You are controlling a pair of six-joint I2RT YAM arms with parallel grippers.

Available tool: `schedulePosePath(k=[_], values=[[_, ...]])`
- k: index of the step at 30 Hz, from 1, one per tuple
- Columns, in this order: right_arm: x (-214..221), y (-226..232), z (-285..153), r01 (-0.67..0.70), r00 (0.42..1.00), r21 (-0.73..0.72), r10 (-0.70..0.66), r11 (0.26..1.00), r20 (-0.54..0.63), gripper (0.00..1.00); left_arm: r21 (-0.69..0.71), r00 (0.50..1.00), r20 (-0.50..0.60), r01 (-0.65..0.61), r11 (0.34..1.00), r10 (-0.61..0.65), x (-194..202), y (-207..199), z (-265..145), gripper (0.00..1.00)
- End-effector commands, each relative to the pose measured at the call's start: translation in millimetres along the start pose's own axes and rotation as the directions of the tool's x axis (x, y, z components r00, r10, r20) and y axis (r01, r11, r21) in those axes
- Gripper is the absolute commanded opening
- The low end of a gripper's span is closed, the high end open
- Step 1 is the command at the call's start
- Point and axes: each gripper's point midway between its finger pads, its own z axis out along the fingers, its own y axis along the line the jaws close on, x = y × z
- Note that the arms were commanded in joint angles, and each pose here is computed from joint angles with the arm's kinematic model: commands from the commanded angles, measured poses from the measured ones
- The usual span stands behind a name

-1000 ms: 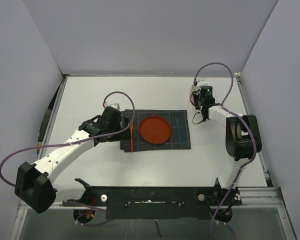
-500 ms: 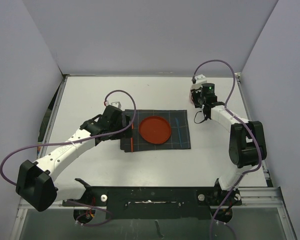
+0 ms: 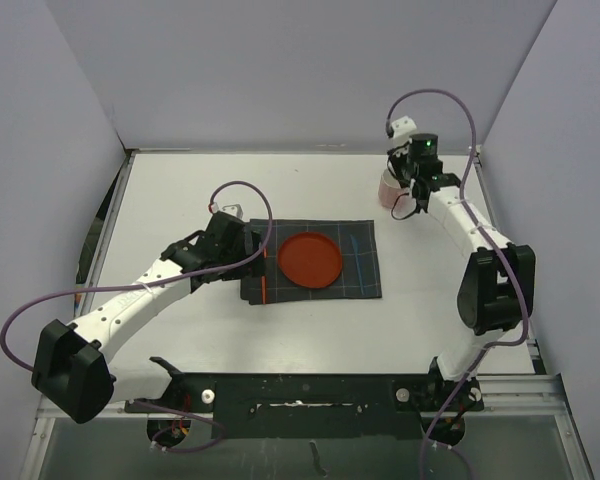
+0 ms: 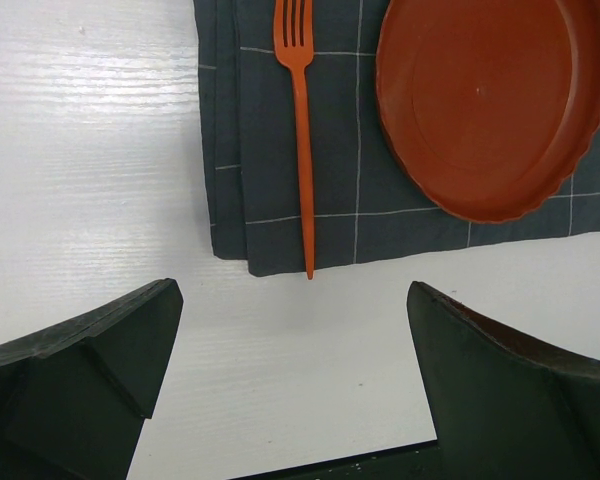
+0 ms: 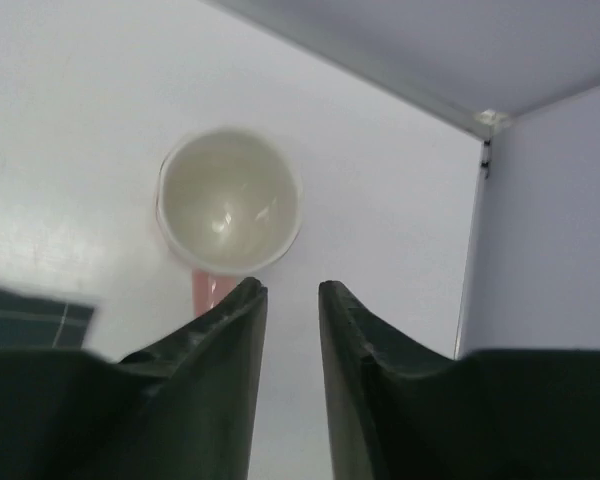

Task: Set the dinner table for one person
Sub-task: Pick up the cup at the center of the board.

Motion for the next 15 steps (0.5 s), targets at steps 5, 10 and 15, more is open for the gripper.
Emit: schedulePosePath(k=[5, 10, 15], values=[[-94, -61, 11, 0.022, 0.994, 0.027, -0.025, 0.999, 0.102, 0.98, 0.048, 0.997, 0.073, 0.016, 0.999, -0.020, -19, -14, -6, 0.98], [-71, -48, 49, -0.007, 1.000, -0.072, 0.006, 0.997, -0.010, 0.99, 0.048, 0.997, 0.071, 0.034, 0.998, -0.037, -14, -11, -5, 0.98], [-58, -40, 62, -0.012, 1.000, -0.089, 0.011, 0.996, -0.013, 0.82, 0.038, 0.997, 0.069, 0.040, 0.998, -0.043, -10, -7, -4, 0.98]])
